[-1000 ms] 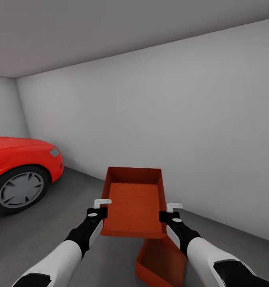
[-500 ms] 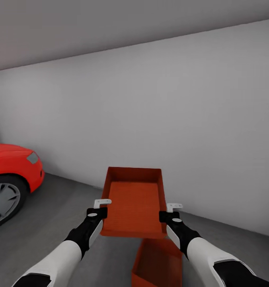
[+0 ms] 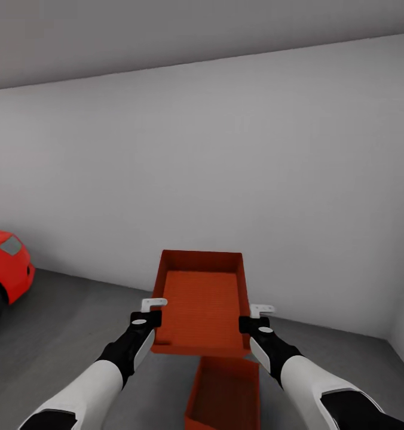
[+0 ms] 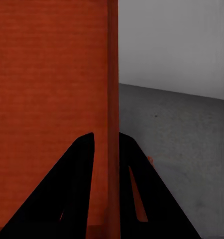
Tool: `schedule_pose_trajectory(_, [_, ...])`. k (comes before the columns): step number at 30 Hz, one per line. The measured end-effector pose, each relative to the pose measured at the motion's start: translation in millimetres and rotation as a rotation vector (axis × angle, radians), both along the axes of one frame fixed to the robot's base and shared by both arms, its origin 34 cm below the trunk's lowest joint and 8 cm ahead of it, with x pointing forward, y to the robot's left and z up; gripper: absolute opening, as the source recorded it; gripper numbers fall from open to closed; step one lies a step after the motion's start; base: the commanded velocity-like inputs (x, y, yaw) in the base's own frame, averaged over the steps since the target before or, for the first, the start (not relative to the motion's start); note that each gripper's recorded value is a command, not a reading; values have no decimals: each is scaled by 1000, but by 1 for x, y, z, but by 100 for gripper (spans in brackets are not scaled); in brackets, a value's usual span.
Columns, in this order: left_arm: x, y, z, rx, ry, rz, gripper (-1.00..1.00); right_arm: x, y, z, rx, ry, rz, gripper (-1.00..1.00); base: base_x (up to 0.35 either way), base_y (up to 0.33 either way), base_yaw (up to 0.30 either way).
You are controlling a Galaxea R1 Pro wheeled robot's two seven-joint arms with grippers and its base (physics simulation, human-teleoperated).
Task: Move the two storage containers from the living room to the garage. In the garage, place one container on the floor and stack the other container on top of it (either order is fine).
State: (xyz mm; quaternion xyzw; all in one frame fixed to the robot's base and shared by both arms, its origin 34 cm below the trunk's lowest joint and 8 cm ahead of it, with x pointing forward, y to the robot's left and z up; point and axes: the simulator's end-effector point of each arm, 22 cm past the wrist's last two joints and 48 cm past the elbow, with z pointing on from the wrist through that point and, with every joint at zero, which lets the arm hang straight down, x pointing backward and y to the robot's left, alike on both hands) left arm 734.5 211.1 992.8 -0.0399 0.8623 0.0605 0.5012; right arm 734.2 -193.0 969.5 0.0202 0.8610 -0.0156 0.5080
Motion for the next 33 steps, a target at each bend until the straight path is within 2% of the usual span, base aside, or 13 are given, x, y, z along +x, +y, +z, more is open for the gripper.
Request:
schedule_pose_trajectory(25, [0,0,0,1,0,-1,-100,0,0,0,1,0,-1,-100,0,0,-244])
schedule_pose_trajectory(33, [0,-1,1,4,-2,-2,-100,-1,-1,0,3,-2,-1,-100,141,0,-69])
